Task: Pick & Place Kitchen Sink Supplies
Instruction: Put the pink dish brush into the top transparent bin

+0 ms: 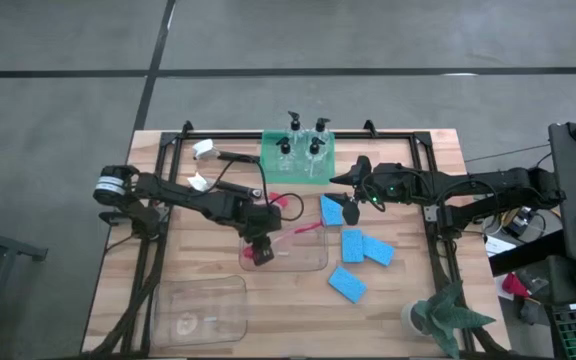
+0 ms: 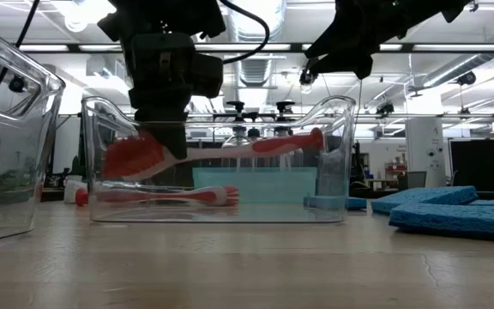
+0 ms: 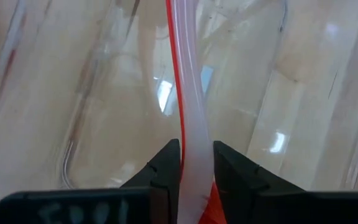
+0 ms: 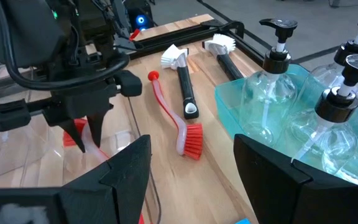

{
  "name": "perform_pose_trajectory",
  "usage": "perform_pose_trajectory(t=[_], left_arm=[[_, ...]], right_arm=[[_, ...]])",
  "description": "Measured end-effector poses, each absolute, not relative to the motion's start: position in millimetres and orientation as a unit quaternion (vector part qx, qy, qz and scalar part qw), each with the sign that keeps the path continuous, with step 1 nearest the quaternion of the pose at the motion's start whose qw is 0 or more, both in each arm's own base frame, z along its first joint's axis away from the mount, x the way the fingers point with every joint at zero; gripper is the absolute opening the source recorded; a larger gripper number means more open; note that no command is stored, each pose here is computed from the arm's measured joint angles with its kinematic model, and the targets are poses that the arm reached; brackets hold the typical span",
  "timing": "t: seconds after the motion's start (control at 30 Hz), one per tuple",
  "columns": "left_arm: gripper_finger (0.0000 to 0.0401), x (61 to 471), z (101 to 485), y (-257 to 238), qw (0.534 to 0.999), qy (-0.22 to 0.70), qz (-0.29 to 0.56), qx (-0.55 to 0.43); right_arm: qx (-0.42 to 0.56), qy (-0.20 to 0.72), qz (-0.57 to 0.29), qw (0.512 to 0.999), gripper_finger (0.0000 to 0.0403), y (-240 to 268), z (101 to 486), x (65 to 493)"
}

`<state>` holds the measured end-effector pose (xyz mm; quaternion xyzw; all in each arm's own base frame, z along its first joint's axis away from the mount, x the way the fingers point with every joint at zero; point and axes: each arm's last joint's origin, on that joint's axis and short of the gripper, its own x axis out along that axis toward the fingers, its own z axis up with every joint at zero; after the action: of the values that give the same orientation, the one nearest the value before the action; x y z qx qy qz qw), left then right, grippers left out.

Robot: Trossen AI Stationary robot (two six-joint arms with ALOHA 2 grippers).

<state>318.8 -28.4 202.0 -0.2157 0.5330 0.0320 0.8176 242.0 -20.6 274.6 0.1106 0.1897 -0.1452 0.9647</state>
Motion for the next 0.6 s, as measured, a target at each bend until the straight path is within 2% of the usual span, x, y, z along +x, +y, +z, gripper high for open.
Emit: perform_pose_trajectory(t=[0.37,0.6], left_arm=[[0.0121,315,212,-27,0.824,0.52,0.023,-0.224],[0.015,307,252,-26,0.843,0.498,0.007,-0.204]], right_arm=[[0.109,0.192,-0.145,0.964,0.0224,-21,273,242],[0.11,0.194,-0.146,0.964,0.0224,-21,271,241]])
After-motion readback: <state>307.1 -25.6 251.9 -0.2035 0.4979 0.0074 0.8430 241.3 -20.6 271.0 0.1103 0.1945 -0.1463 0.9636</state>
